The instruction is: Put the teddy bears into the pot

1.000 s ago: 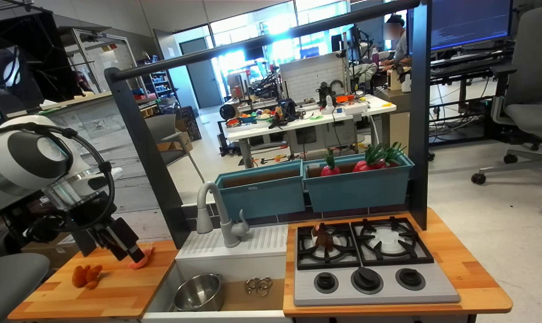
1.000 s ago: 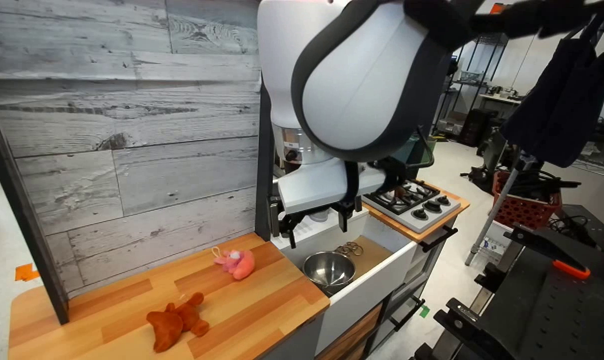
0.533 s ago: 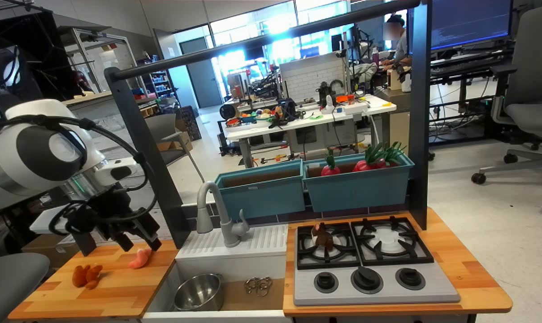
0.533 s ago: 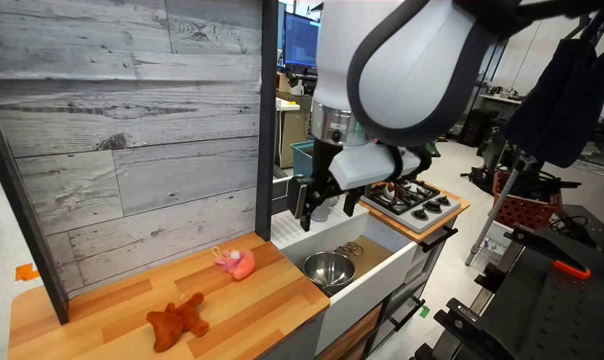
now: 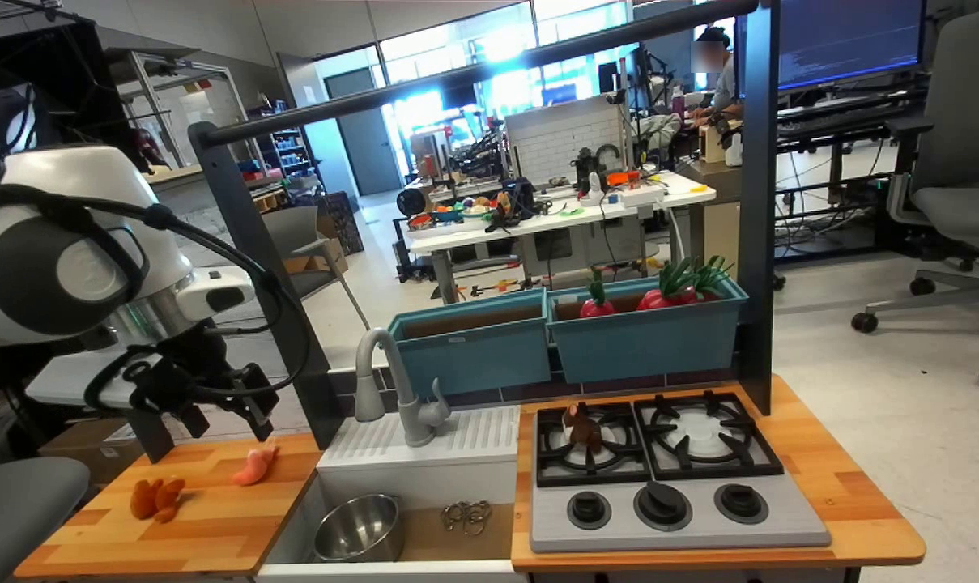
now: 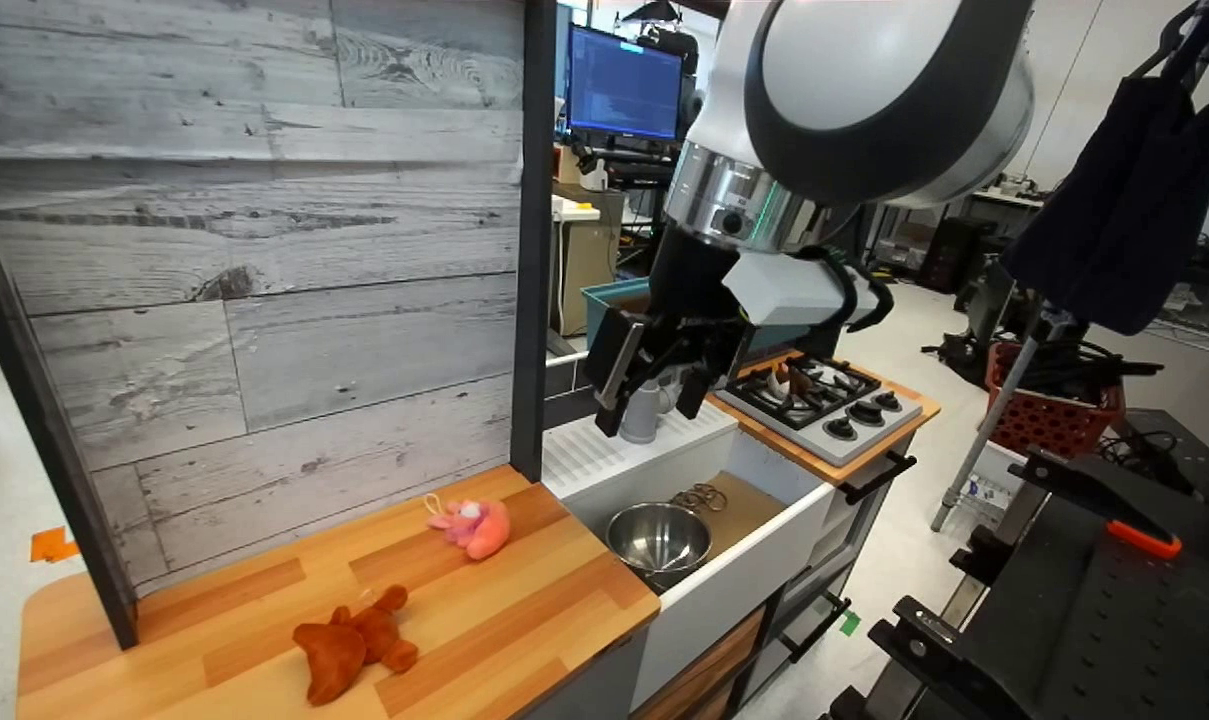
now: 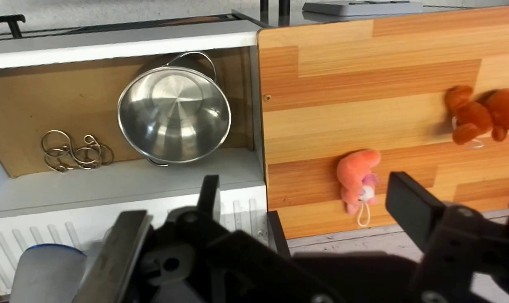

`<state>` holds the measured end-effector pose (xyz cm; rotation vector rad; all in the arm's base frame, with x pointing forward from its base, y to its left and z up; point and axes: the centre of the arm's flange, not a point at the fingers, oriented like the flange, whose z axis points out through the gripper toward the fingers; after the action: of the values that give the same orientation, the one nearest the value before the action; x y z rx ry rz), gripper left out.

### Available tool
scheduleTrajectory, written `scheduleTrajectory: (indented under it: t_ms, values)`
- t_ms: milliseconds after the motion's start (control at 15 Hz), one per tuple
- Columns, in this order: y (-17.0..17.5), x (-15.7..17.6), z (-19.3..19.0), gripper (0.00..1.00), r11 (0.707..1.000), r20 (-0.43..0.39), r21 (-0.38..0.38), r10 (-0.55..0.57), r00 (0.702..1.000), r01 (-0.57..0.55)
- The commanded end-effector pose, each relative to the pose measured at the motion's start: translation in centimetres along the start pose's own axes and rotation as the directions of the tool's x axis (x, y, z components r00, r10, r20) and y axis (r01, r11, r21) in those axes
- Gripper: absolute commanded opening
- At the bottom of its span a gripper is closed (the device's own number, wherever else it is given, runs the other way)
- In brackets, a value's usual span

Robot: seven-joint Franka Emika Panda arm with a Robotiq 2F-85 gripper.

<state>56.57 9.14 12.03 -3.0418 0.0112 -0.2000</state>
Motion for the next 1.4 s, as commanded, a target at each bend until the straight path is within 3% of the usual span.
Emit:
scheduleTrajectory:
  t_ms: [0,267,600,1200,1267,1333]
  values:
    - [-0.4,0.3,0.7,1.00,0.999,0.045,0.009,-0.037,0.998,0.036]
    - [-4.3,3.3,4.4,1.00,0.996,0.027,-0.020,-0.082,0.996,0.083]
    - [-8.4,5.0,9.6,1.00,0.992,-0.088,-0.020,-0.127,0.988,0.126]
    - [-8.7,6.9,15.1,0.99,1.000,-0.130,0.014,-0.005,0.992,0.007]
    - [-8.7,7.1,15.2,0.75,1.000,-0.131,0.017,0.000,0.991,0.003]
    - [-8.7,7.2,15.3,0.75,1.000,-0.131,0.022,0.007,0.991,-0.004]
